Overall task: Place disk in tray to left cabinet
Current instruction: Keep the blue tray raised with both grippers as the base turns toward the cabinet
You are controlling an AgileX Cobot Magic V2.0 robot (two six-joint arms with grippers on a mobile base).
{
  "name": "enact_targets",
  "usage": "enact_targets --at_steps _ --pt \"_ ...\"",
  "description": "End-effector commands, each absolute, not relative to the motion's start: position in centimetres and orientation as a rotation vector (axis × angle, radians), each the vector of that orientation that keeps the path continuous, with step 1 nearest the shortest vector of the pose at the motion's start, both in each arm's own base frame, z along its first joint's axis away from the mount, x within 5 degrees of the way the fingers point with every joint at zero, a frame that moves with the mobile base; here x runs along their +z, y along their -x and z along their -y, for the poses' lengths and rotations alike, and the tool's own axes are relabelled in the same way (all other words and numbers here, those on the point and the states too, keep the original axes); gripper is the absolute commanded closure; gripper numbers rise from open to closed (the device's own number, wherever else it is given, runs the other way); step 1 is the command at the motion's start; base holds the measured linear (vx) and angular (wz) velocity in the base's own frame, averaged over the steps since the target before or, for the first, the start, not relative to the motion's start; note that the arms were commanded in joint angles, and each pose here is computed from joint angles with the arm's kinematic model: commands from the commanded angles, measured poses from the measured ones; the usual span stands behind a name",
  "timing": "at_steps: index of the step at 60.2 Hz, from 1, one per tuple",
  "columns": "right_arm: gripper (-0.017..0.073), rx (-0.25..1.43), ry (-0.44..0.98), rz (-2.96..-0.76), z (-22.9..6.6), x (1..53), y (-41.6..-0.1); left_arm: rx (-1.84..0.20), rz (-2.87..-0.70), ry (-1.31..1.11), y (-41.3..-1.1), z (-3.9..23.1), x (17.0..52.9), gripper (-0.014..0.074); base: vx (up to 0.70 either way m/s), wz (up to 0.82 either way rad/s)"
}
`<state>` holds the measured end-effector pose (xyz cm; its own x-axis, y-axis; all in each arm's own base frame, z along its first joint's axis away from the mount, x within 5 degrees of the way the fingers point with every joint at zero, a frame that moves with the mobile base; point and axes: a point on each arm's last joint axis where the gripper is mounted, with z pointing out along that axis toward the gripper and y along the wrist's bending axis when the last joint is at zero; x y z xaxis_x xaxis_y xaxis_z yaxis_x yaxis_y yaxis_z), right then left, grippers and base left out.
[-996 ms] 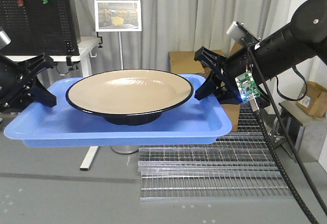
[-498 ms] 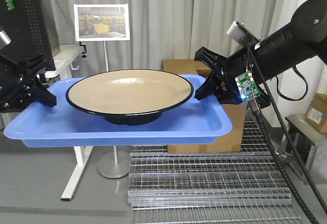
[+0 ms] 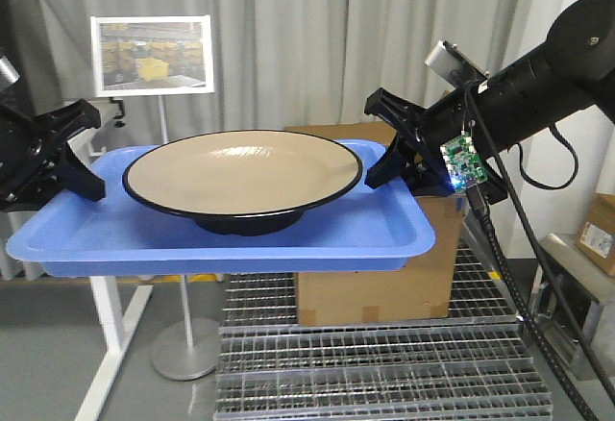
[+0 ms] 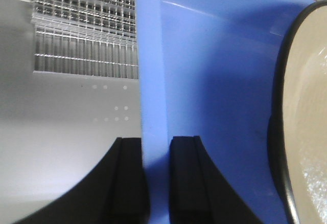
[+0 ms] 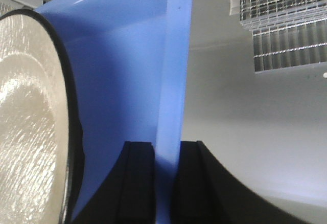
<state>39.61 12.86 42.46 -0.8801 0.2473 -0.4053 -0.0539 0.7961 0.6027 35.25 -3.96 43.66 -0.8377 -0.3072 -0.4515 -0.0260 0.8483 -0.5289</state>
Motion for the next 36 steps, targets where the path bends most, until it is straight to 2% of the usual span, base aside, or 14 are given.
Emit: enact_targets --at_steps 1,18,36 --pt "0.0561 0.994 -0.068 -2.400 -13.51 46.12 -37.23 -0.845 -2.350 0.202 -33.46 5.18 46.90 0.0594 0.32 -0.21" --pt "0.0561 0.994 -0.068 -2.400 -13.51 46.12 -37.23 -0.845 -2.350 0.202 -33.46 5.18 46.90 0.0594 0.28 -0.35" --pt "0.0561 0.994 -0.068 -2.400 -13.51 46.12 -37.23 -0.844 -2.350 0.202 -33.46 5.17 46.90 0.0594 0.20 -0.57"
